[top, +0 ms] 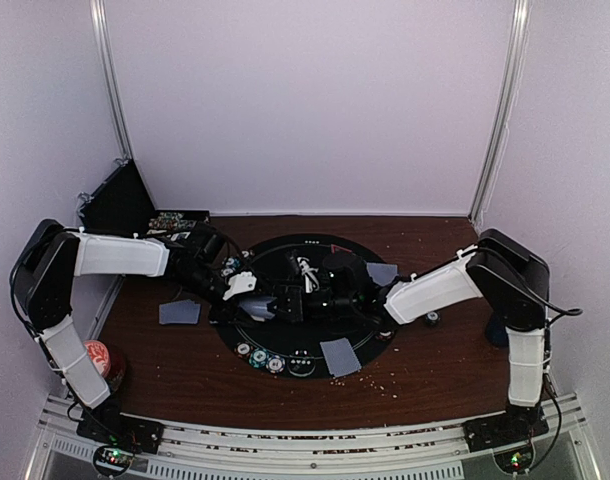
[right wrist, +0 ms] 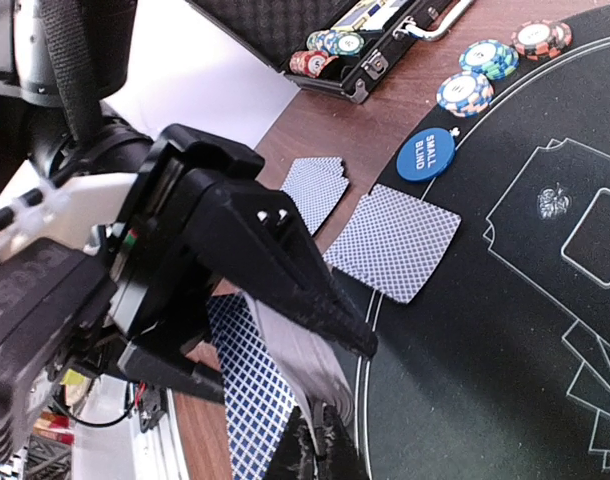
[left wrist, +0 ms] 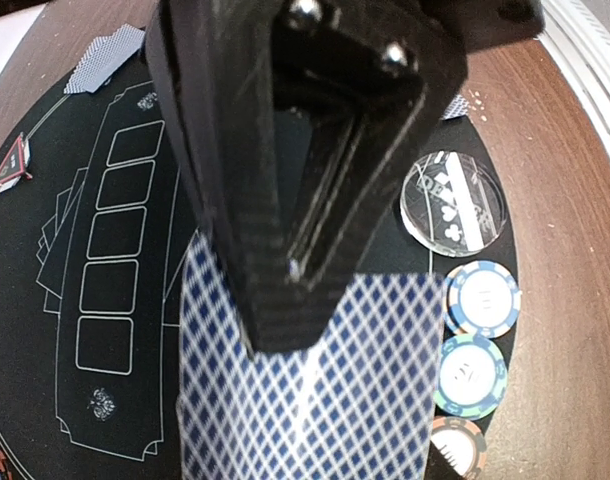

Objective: Distribute texas hold em gaming equipment
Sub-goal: Pick up the poker card from the face-down deck piles, then flop the poker card in the community card area.

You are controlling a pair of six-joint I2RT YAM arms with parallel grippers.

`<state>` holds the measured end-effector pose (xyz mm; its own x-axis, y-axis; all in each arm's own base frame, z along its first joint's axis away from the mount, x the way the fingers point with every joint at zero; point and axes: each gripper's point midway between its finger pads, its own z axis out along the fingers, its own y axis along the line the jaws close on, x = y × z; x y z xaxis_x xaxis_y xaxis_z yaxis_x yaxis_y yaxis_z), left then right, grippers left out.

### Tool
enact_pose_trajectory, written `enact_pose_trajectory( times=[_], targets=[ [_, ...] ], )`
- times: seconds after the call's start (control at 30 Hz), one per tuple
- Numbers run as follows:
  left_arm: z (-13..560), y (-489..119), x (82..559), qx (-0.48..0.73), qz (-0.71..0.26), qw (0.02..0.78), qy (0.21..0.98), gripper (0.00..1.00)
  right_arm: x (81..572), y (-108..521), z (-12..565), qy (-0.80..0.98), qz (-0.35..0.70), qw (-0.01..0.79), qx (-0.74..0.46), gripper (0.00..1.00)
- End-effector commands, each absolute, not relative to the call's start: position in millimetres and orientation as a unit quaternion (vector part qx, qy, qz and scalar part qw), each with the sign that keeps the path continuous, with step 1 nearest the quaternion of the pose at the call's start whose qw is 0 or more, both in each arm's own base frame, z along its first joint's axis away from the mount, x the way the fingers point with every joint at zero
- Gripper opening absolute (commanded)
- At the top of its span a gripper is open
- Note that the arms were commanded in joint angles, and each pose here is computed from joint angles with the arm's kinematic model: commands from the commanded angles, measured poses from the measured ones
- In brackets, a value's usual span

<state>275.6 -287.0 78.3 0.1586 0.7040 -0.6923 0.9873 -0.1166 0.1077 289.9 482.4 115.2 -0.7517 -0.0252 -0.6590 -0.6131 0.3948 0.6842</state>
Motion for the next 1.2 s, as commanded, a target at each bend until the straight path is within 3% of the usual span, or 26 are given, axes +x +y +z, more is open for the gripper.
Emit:
enact_pose_trajectory(
  times=[0.0,0.3,0.7,1.17],
  targets=[
    [83.1,-289.6,264.5,0.708,-0.269,0.281,0.589,0.42,297.5,466.0,137.6,0.774,0.517,0.309,-0.193,0.00],
    [81.9,-289.9,265.0,0.707,-0.269,0.280,0.591,0.42,304.3,429.0,154.2,0.781,0.495,0.339,-0.173,0.00],
    [80.7,-289.9,267.5,0.706,-0.266,0.278,0.595,0.42,358.0,357.6,158.0,0.845,0.249,0.455,-0.126,0.00],
    [86.5,-272.2,299.1,0.673,-0.217,0.285,0.646,0.42,405.2,380.1,123.0,0.865,0.059,0.479,-0.138,0.00]
  ],
)
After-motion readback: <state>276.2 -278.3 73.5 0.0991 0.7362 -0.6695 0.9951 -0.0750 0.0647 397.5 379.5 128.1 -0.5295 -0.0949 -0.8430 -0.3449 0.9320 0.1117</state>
